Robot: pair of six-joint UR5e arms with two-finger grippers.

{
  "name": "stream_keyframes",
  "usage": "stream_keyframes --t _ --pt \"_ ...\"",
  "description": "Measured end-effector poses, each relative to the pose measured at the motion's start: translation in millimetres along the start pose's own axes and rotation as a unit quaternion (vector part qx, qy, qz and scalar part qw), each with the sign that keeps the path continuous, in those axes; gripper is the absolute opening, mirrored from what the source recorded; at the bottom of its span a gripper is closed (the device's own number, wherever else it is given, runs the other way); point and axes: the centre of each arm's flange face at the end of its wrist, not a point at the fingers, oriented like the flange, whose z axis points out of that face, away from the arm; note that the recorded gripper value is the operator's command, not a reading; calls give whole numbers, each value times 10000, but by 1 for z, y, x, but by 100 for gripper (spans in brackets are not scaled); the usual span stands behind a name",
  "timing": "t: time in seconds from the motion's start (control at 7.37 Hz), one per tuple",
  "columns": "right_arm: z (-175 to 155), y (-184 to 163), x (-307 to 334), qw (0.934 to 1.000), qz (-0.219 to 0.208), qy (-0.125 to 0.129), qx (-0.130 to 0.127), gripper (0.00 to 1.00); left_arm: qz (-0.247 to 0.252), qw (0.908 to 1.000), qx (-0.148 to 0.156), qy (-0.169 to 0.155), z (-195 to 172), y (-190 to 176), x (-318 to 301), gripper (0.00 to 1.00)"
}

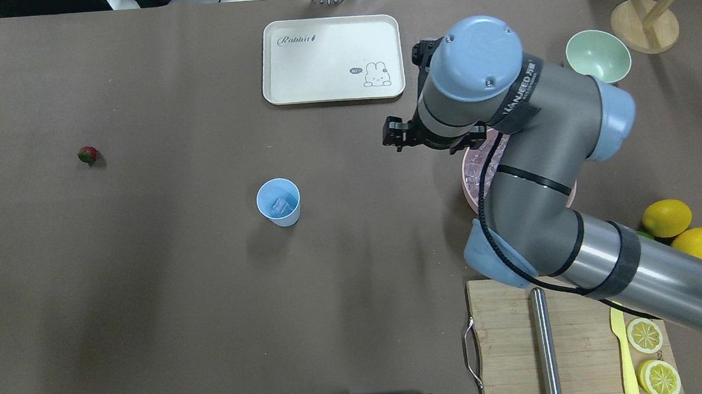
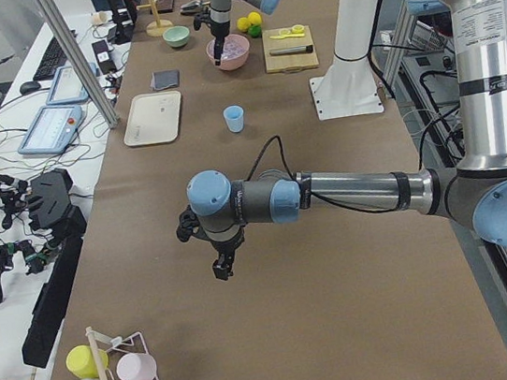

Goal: Put ice and strawberries in cup
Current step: 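Return the right gripper to the pink bowl and grasp another ice cube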

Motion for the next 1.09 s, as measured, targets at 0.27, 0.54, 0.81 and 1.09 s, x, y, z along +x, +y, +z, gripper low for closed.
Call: stream_keyframes --t 0.27,0.54,0.81,1.09 --pt "10 -11 54 9967 -776 225 -119 91 5 10000 4 -1 0 0 0 98" --pt "27 -18 85 9883 -1441 453 -224 87 7 10000 4 1 0 0 0 98" --pt "49 -15 90 9838 -1644 625 -354 84 28 10000 -15 14 2 -1 2 98" --pt "65 -3 86 9807 -1765 730 -428 79 65 10000 -42 27 5 -3 6 98"
